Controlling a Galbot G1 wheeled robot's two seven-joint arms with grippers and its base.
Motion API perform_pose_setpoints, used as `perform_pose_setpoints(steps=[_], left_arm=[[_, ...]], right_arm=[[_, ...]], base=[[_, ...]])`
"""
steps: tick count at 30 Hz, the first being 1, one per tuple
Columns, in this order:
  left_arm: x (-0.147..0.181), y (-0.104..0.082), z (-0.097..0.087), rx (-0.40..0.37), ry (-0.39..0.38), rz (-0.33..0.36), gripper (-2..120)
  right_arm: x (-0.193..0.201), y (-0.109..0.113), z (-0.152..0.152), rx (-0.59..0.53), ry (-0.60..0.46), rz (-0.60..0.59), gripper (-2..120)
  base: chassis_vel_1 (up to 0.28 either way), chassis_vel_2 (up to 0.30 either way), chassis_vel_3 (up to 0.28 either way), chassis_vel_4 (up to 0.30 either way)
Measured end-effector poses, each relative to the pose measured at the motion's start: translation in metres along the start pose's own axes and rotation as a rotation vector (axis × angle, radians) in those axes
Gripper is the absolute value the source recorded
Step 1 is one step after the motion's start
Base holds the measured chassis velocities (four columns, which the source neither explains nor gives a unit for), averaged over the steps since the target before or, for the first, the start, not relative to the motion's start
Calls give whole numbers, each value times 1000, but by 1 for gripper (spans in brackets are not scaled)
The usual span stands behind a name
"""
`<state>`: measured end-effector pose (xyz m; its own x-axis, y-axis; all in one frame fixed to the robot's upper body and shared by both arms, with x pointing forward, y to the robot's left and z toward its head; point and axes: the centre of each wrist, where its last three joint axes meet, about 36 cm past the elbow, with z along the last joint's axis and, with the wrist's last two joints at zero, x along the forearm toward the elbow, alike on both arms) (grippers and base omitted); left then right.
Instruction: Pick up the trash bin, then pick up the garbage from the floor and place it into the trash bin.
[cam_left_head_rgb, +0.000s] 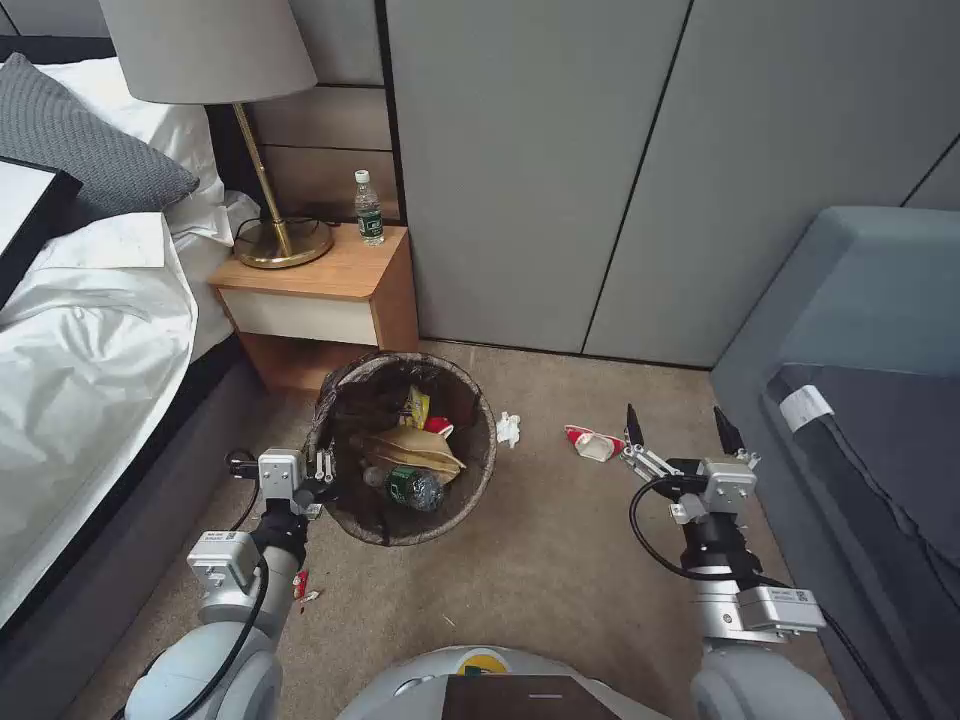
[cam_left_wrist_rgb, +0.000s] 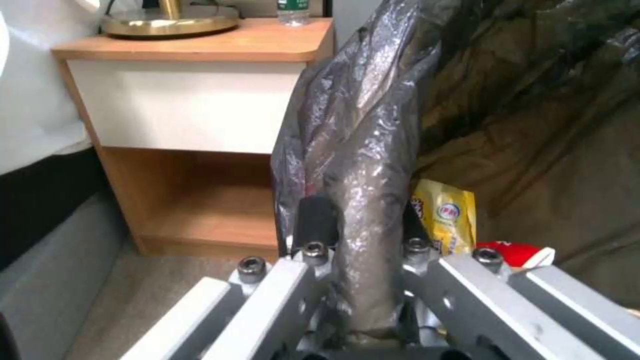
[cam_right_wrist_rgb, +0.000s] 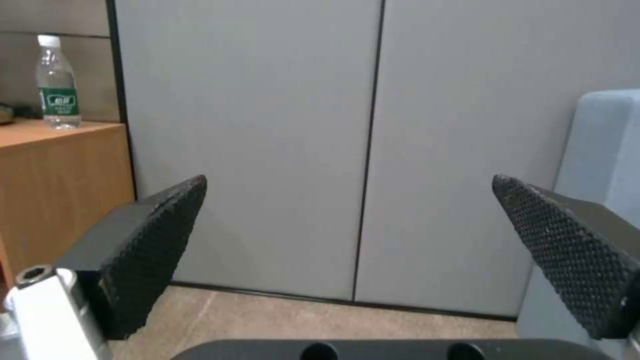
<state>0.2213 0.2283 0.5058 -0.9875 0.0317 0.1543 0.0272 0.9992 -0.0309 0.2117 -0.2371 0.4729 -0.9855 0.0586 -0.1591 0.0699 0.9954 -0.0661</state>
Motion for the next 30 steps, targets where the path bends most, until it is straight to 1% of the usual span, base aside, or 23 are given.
perform_pose_setpoints(steps=[7, 25, 30], left_arm=[[-1, 0, 0, 2, -4, 0, 3], [0, 0, 0, -1, -2, -2, 3], [0, 1, 0, -2, -1, -2, 3]], right_arm=[[1, -6, 0, -9, 18, -6, 100], [3, -6, 1, -24, 40, -20, 100], [3, -6, 1, -26, 41, -22, 100]], base=[[0, 0, 0, 0], [0, 0, 0, 0], [-66, 37, 44, -43]])
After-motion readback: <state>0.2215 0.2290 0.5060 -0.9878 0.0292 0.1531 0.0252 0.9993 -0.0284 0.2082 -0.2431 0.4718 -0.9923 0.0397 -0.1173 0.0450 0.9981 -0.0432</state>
